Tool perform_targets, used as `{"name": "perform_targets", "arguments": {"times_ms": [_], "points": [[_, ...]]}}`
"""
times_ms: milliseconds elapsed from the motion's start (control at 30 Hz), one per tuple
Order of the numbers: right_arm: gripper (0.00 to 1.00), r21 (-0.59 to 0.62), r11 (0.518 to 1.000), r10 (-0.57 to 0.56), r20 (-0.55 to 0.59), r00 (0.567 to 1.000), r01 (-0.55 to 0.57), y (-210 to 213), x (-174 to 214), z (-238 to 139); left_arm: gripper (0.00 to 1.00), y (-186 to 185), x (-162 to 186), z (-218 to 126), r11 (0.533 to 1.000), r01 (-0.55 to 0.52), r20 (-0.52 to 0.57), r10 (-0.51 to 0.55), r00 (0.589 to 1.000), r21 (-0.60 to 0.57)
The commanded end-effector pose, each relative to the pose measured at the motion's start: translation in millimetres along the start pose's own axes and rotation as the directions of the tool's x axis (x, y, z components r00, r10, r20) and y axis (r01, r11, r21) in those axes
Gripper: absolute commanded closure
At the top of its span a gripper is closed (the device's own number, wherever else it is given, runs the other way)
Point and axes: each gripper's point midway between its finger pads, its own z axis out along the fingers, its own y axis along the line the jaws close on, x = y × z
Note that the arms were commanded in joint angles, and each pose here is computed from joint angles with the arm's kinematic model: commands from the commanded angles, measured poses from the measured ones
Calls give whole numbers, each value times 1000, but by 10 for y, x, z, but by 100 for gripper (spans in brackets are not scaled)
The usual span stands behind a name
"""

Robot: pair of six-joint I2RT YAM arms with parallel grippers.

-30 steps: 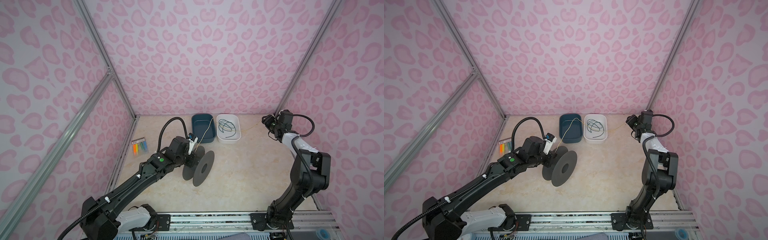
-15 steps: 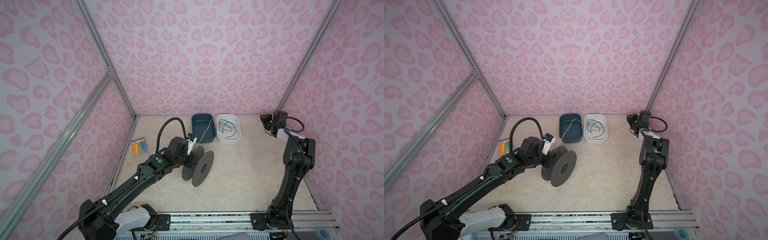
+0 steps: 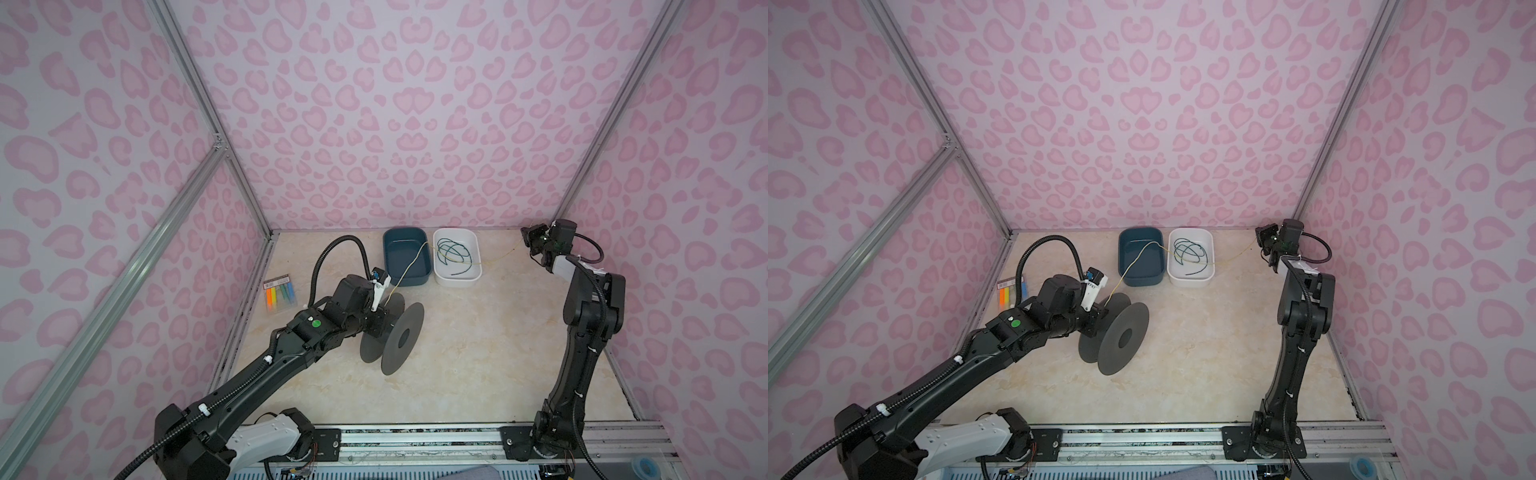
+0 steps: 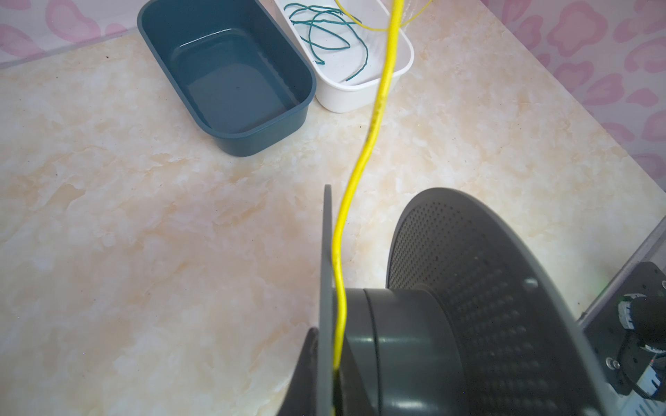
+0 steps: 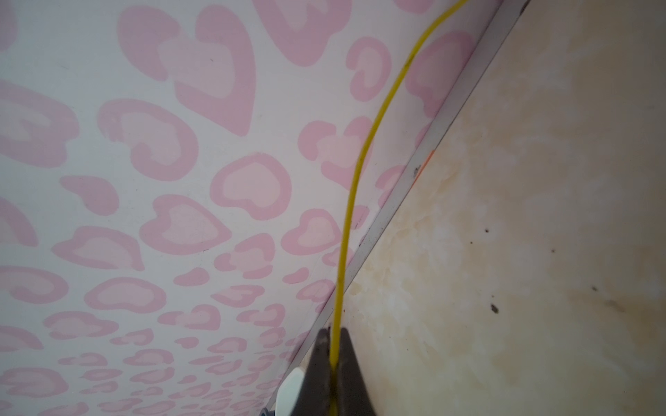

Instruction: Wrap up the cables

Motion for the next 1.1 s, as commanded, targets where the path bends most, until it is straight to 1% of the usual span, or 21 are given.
{"name": "perform_targets", "arguments": {"times_ms": [0,300,533,667,867,967,1067], "points": [[100,-41,999,-6,6,1000,7,95,-39,-26,96,-7,-169,-73,1000,2,60,-2,998,-2],[100,-105,993,-42,39,998,45,478,-106,-272,96,-25,-303,-219,1000,-9,102,9,995,0],[100,-143,984,-99,68,993,108,849,-80,-466,96,27,-444,-481,999,-13,169,19,985,-38],[100,-113,979,-163,88,983,172,965,-30,-553,96,117,-516,-713,996,-3,217,22,976,-89],[100,-60,955,-285,89,954,291,1063,192,-639,96,253,-677,-1096,988,43,319,7,948,-148],[100,-26,944,-325,91,941,328,1013,292,-697,96,313,-770,-1256,986,67,361,-8,933,-152],[100,-1,929,-370,88,925,371,1027,370,-753,96,367,-847,-1338,987,86,383,-27,923,-139]]}}
